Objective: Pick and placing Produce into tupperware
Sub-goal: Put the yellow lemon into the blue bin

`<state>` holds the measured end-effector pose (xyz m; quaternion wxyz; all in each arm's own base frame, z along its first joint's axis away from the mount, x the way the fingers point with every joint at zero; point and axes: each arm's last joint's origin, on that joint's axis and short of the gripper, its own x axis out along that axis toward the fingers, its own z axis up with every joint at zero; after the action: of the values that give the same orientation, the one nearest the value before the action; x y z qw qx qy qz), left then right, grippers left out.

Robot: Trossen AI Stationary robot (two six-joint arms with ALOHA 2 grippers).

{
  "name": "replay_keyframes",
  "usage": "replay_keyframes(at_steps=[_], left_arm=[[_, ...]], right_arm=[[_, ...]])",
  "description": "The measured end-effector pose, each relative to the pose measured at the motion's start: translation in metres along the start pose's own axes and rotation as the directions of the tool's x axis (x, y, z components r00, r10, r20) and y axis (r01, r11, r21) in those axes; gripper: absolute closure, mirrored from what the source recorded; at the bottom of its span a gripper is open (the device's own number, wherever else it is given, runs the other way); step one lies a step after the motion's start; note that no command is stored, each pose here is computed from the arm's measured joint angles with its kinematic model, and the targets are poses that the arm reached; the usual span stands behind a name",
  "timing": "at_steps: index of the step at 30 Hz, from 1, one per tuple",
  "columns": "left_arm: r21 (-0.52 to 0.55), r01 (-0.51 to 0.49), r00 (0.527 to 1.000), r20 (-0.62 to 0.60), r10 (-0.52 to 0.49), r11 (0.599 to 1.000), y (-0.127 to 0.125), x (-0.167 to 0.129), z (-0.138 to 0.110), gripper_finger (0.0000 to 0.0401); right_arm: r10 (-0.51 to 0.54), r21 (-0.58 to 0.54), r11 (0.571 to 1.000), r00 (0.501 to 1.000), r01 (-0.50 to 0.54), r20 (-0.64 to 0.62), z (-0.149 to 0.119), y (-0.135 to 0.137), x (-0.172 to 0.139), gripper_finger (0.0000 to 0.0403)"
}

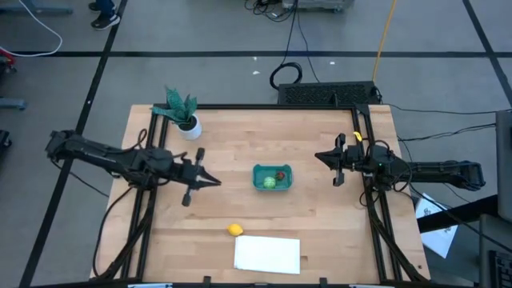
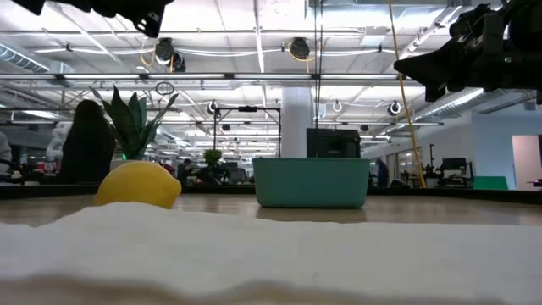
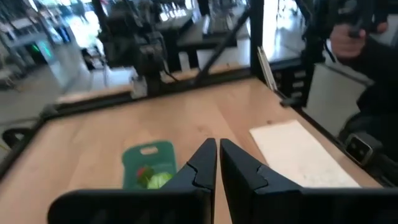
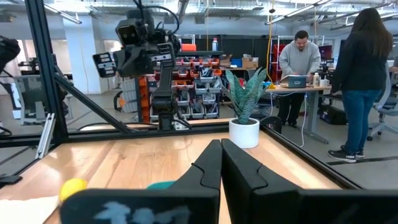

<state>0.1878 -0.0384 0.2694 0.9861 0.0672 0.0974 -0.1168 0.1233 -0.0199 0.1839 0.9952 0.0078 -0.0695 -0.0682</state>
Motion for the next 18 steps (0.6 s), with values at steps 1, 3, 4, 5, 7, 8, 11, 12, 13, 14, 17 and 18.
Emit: replay_keyframes(at_steps=[1, 3, 4, 5, 7, 8, 11, 12, 13, 14, 17, 18], left_arm=[[-0.003, 0.007, 1.000, -0.023, -0.008, 1.000, -0.001, 0.003, 0.002, 0.0375], [-0.008, 0.023, 0.997, -0.071, -0.024, 1.000, -0.002, 0.009, 0.005, 0.0375], [-0.011, 0.030, 0.995, -0.092, -0.031, 0.999, -0.003, 0.012, 0.007, 0.0375], [-0.013, 0.038, 0.993, -0.112, -0.039, 0.999, -0.004, 0.015, 0.010, 0.0375], [-0.018, 0.053, 0.987, -0.153, -0.055, 0.998, -0.006, 0.021, 0.013, 0.0375], [-0.021, 0.059, 0.983, -0.171, -0.062, 0.998, -0.007, 0.024, 0.015, 0.0375], [-0.038, 0.077, 0.973, -0.215, -0.083, 0.996, -0.011, 0.033, 0.020, 0.0375], [-0.045, 0.083, 0.970, -0.225, -0.091, 0.996, -0.013, 0.036, 0.022, 0.0375], [-0.055, 0.090, 0.966, -0.237, -0.100, 0.994, -0.014, 0.039, 0.023, 0.0375], [-0.072, 0.101, 0.961, -0.252, -0.116, 0.992, -0.016, 0.042, 0.024, 0.0375], [-0.119, 0.136, 0.946, -0.279, -0.165, 0.983, -0.020, 0.054, 0.027, 0.0375], [-0.129, 0.143, 0.943, -0.283, -0.174, 0.981, -0.021, 0.057, 0.028, 0.0375]], right_arm=[[0.000, -0.005, 1.000, 1.000, 0.000, 0.000, 0.000, 0.000, 0.000, 0.0403], [0.000, -0.014, 1.000, 1.000, 0.000, -0.001, 0.000, 0.000, 0.000, 0.0403], [0.000, -0.015, 1.000, 1.000, 0.000, -0.001, 0.000, 0.000, 0.000, 0.0403], [0.000, -0.015, 1.000, 1.000, 0.000, -0.001, 0.000, 0.000, 0.000, 0.0403], [0.000, -0.015, 1.000, 1.000, 0.000, -0.001, 0.000, 0.000, 0.000, 0.0403], [0.000, -0.015, 1.000, 1.000, 0.000, -0.001, 0.000, 0.000, 0.000, 0.0403], [-0.001, -0.015, 1.000, 1.000, 0.001, -0.009, -0.001, 0.000, 0.000, 0.0403], [-0.001, -0.014, 1.000, 1.000, 0.001, -0.018, -0.002, 0.000, 0.000, 0.0403], [-0.001, -0.014, 1.000, 1.000, 0.001, -0.026, -0.003, 0.000, 0.000, 0.0403], [-0.001, -0.012, 1.000, 0.999, 0.001, -0.035, -0.003, 0.000, 0.000, 0.0403], [-0.002, -0.009, 1.000, 0.999, 0.002, -0.052, -0.005, 0.000, 0.000, 0.0403], [-0.002, -0.004, 1.000, 0.999, 0.002, -0.052, -0.005, 0.000, 0.000, 0.0403]])
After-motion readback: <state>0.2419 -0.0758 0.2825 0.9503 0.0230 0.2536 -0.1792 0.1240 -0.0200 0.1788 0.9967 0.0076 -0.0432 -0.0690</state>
